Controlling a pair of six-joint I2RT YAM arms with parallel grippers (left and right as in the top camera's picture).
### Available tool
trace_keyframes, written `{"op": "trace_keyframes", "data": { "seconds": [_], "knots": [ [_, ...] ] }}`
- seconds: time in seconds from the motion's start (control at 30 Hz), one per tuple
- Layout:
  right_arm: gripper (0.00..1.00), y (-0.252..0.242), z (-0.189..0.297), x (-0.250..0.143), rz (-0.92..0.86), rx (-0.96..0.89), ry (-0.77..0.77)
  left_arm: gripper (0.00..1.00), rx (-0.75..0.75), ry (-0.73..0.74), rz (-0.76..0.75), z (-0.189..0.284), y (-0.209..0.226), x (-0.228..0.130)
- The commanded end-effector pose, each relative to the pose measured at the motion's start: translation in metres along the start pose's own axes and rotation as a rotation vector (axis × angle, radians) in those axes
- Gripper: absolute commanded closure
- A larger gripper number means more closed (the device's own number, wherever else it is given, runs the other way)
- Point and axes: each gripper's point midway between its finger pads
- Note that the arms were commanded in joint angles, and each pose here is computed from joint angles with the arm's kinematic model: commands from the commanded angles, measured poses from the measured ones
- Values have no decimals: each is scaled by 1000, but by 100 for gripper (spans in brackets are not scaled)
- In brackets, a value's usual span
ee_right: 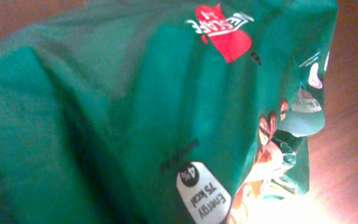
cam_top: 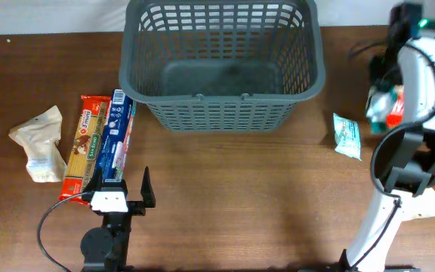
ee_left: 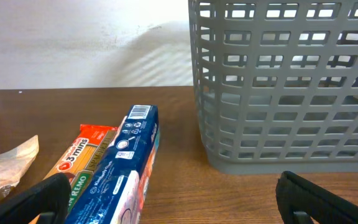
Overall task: Pack container
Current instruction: 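Carry the Nescafe pouch into the grey basket and release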
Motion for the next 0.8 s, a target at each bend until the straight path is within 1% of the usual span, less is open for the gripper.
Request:
{"op": "trace_keyframes", "data": {
  "seconds": [0.0, 0.13, 0.23, 0.3, 0.4, 0.5, 0.57, 0.67, 0.77],
  "knots": [
    [96, -12, 130, 42, -66, 71, -311, 1, -14, -5, 6, 0, -3, -1],
    [96, 6, 210, 40, -49, 168, -474, 1, -14, -5, 6, 0, -3, -1],
    [96, 40, 265, 23, 10, 269, -570, 1, -14, -4, 6, 0, -3, -1],
    [96, 70, 294, 6, 72, 342, -614, 1, -14, -5, 6, 0, -3, -1],
    [97, 125, 328, -25, 249, 432, -669, 1, -14, -4, 6, 0, -3, -1],
    [97, 178, 346, -54, 444, 488, -715, 1, -14, -4, 6, 0, -3, -1],
    [96, 208, 351, -70, 534, 514, -731, 1, -14, -5, 6, 0, -3, -1],
    [96, 241, 346, -88, 621, 529, -721, 1, -14, -4, 6, 0, -3, -1],
    [96, 265, 328, -105, 680, 523, -673, 1, -14, -5, 6, 0, -3, -1]
  ]
}}
Point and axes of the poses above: each gripper's point midway between its finger pads, its own z axis back along the fingers, its own y axis along the line the jaws close on, x = y × z, and after that the axes turned 12 degrees about -z, right-handed
